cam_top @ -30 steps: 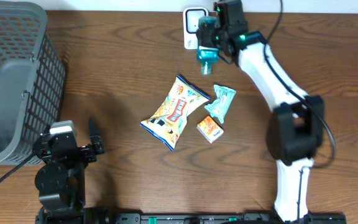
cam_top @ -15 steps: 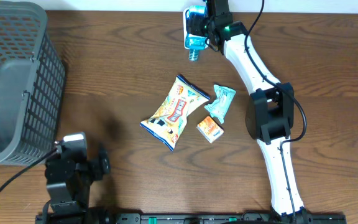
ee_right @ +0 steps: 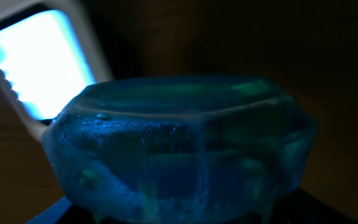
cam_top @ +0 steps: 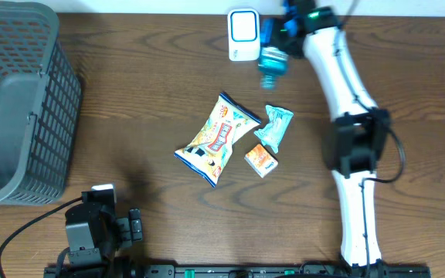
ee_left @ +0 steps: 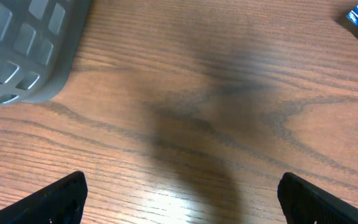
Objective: Scan the item barcode
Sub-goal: 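Move the bottle to the right edge and set it down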
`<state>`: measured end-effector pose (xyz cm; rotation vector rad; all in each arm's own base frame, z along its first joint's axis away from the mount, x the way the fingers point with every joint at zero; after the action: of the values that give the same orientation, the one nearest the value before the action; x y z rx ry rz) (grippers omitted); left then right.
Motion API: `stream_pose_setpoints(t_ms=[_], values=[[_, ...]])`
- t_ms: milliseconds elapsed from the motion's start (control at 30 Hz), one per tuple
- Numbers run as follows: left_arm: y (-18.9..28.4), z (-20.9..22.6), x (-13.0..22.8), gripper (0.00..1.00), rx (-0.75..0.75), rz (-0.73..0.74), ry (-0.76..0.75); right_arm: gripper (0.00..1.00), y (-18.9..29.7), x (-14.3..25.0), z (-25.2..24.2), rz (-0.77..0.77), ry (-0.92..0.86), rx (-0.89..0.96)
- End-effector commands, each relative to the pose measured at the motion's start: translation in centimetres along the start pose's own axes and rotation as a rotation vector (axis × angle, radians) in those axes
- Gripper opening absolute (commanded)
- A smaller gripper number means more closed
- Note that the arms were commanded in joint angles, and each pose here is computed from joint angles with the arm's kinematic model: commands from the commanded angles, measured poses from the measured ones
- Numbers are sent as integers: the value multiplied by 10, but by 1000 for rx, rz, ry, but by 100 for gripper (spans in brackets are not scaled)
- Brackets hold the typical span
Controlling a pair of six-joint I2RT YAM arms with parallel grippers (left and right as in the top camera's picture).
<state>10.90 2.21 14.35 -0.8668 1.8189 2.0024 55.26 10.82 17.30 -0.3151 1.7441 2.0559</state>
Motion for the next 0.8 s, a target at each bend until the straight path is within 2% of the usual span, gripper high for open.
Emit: stream_pose_setpoints(t_ms=[0,100,200,500,633,700,767], values=[[0,0,0,98,-3,1,-12,56,83,-36,-76,-164,-89,260],[0,0,0,98,-3,1,-12,56,94,-28,-147,-103,-144,503],[0,0,0,98,-3,1,-12,55,95,-12,-214,-5,-225,650],[0,0,0,98,-3,1,-12,55,70,67,-380,245,-502,786],[0,0,0,98,-3,1,-12,46,69,93,-423,266,-642,695],[0,0,0,98,-3,1,-12,52,71,97,-434,248,-701,611],[0,0,0,98,-3,1,-12,68,78,102,-446,229,-754,559]])
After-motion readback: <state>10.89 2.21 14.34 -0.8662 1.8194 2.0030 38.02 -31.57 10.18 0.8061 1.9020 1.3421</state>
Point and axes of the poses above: each gripper's point midway between its finger pads, its own y axis back along the fingers, its own z axis along the line the jaws close on, x = y × z, the point moved 6 cm from there along y, back along the fingers, and after that the axes turned 7 degrees about y, right-handed, at the moved point
